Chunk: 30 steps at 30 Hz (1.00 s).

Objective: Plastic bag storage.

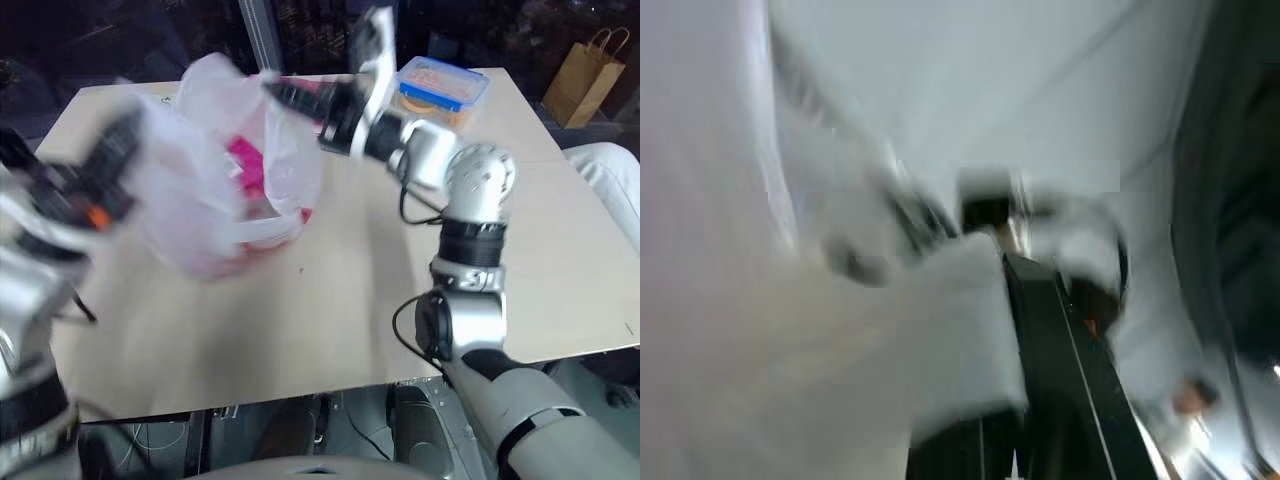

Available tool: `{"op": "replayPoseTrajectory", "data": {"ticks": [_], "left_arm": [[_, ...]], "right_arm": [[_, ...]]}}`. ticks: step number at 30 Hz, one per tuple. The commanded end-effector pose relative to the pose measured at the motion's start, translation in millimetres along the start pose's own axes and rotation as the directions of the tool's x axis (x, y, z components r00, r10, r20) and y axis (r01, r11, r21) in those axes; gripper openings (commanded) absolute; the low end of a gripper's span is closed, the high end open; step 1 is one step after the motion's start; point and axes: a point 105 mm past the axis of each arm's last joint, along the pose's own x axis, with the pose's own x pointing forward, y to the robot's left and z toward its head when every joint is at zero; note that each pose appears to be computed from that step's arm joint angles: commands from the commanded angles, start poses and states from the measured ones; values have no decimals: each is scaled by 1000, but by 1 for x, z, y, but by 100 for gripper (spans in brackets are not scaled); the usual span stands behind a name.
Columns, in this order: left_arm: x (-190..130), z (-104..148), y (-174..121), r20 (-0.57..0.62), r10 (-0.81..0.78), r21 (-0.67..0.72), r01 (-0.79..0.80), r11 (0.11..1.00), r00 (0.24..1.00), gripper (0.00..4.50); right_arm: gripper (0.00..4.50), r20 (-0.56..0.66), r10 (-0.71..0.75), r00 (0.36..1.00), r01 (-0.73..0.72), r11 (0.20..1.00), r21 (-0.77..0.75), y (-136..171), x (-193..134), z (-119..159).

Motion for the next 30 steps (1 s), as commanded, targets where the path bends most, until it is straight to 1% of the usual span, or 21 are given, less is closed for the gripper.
{"op": "replayPoseTrajectory", "data": {"ticks": [1,3,5,7,9,11,13,15,17,18,20,22,23,25,27,28,29,30], "left_arm": [[22,64,-18,129,-25,36,21,999,991,0],[31,95,-18,199,-2,1,2,1000,980,0],[42,107,-21,187,-9,2,9,1000,982,0],[51,110,-25,170,-32,0,32,999,985,0],[64,105,-22,128,-40,-7,41,999,991,0],[77,89,-17,45,-37,11,36,999,998,0],[83,81,-13,9,-37,5,37,999,999,0],[87,67,1,-46,-1,0,1,1000,999,0],[86,54,17,-90,47,21,-45,999,995,0],[84,45,26,-124,89,56,-83,995,988,0],[78,15,43,-224,156,150,-124,981,962,0],[64,-17,62,-305,231,227,-165,960,924,0],[58,-30,69,-297,253,288,-166,943,921,0],[49,-46,75,-287,265,357,-154,921,921,0],[25,-90,84,-412,320,433,-126,893,853,0],[14,-106,88,-457,346,472,-107,875,820,0],[4,-119,91,-485,365,521,-73,850,795,0],[-4,-126,93,-489,375,550,-55,833,788,0]], "right_arm": [[1,146,97,985,-96,995,-18,23,-4,51],[1,190,102,976,-97,995,-34,28,-6,71],[1,236,103,966,-94,994,-49,32,-12,91],[1,257,101,961,-88,994,-63,35,-17,103],[1,282,90,955,-66,993,-93,37,-26,116],[1,310,72,948,-35,992,-125,41,-39,130],[1,322,60,945,-10,988,-153,45,-48,136],[1,337,8,941,61,980,-191,47,-65,143],[1,342,-56,938,128,973,-193,40,-79,140],[1,327,-102,940,175,964,-201,34,-85,133],[1,284,-221,933,292,926,-238,15,-100,111],[1,223,-350,910,406,862,-303,-4,-118,79],[1,190,-401,896,443,830,-338,-11,-126,62],[1,151,-454,878,476,791,-385,-18,-137,38],[1,74,-527,846,497,731,-467,-27,-153,1],[1,36,-574,818,504,687,-523,-32,-161,-15],[27,6,-623,782,508,631,-587,-37,-169,-28],[56,-15,-640,768,494,607,-623,-39,-175,-38]]}}
